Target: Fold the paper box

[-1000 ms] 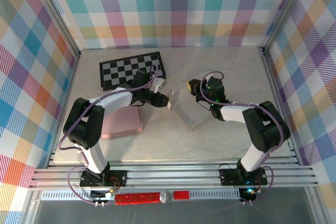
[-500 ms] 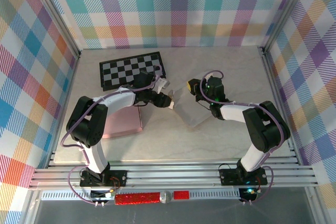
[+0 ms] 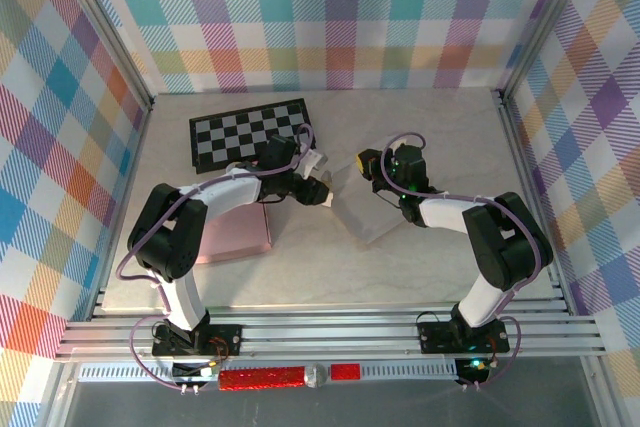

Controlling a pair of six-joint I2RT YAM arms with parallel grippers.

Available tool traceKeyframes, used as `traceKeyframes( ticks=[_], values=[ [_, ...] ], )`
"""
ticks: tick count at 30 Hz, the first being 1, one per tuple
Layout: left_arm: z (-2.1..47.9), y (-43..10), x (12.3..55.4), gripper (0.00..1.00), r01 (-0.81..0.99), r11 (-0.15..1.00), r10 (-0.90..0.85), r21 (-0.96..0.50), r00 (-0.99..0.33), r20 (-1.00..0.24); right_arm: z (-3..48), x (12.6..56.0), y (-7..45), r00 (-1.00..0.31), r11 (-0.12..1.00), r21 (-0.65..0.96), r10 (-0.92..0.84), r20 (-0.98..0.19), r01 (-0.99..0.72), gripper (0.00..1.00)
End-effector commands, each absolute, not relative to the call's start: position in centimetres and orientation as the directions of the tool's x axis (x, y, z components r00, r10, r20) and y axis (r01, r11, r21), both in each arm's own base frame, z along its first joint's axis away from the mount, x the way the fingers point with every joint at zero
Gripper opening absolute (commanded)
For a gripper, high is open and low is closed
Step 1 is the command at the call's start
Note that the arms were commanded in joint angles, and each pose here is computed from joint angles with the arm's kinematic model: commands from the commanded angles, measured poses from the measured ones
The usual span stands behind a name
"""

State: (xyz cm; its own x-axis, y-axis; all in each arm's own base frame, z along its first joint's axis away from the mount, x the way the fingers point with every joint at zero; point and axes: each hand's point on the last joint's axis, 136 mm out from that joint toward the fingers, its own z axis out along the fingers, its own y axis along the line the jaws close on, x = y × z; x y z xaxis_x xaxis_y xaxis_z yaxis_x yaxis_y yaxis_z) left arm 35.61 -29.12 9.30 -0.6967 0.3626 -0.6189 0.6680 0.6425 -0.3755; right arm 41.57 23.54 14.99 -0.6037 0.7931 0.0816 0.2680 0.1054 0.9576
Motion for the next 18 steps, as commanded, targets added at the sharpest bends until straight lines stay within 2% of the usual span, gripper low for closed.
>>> traceKeyframes(
  ticks=[1, 10, 18],
  values=[
    [10.14, -30.18, 35.86, 0.36, 0.692, 0.632, 0.363, -0.35, -0.663, -0.655, 15.15, 41.85, 23.84, -0.602, 0.104, 0.955, 0.794, 0.088, 0.277, 0.0],
    [10.26, -30.31, 36.73, 0.29, 0.647, 0.674, 0.294, -0.357, -0.678, -0.673, 15.6, 42.17, 23.73, -0.596, 0.1, 0.964, 0.8, 0.069, 0.247, 0.0],
    [9.95, -30.83, 36.49, 0.28, 0.633, 0.686, 0.278, -0.359, -0.684, -0.674, 16.04, 42.53, 23.6, -0.581, 0.078, 0.976, 0.812, 0.056, 0.203, 0.0]
  ],
)
